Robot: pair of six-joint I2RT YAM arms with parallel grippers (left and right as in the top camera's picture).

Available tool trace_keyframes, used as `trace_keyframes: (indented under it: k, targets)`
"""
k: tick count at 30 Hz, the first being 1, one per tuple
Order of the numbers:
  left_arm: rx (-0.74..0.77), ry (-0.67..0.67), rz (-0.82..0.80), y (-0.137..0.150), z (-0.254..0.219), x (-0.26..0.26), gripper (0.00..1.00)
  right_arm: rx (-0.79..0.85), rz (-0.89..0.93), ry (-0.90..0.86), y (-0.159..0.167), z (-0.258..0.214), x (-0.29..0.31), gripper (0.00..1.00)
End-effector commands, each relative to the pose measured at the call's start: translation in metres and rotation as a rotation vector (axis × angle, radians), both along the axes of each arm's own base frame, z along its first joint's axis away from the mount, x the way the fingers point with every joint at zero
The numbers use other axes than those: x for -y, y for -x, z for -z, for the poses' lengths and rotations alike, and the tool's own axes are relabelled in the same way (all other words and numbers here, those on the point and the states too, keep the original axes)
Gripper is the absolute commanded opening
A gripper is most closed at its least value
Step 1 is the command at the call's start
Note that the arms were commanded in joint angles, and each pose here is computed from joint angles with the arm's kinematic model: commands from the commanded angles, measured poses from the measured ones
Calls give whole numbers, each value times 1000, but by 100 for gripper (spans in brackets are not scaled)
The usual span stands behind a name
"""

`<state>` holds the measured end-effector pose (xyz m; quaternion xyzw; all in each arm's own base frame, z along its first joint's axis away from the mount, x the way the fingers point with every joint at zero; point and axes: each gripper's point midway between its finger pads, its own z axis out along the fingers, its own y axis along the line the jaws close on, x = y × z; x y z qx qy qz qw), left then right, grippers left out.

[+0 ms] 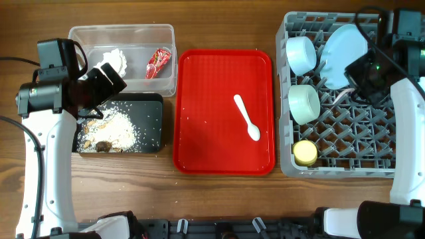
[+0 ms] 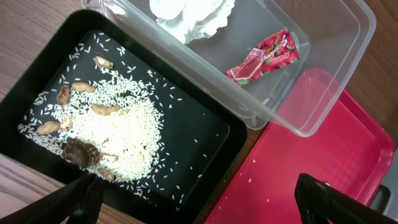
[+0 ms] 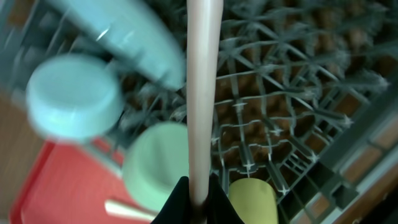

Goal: Sort waste into correct bins and load items into the dishwasher rack
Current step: 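Carry the white fork into the rack and release it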

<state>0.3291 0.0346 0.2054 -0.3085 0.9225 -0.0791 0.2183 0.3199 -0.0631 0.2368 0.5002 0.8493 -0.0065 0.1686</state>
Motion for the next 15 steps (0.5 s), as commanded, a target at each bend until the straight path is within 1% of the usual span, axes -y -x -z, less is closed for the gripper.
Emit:
trace_keyframes:
  k: [1,3,8,10,13,15]
  targets:
    - [20,-5,-4,-2,-6,-2,100,-19,381,63,20,24,26,4]
    - [20,-5,-4,-2,-6,-2,100,-32,437,57,23,40,27,4]
    - [20,-5,-4,-2,-6,-2,100,-57,441,76,25,69,29,5]
    - [20,-5,-4,-2,-6,-2,100,-62,449,97,27,72,34,8]
    - [20,-5,-4,-2,-6,-2,100,-57,455,118,27,71,39,16]
    - [20,-5,-4,-2,-6,-2,100,-57,459,118,28,71,42,27]
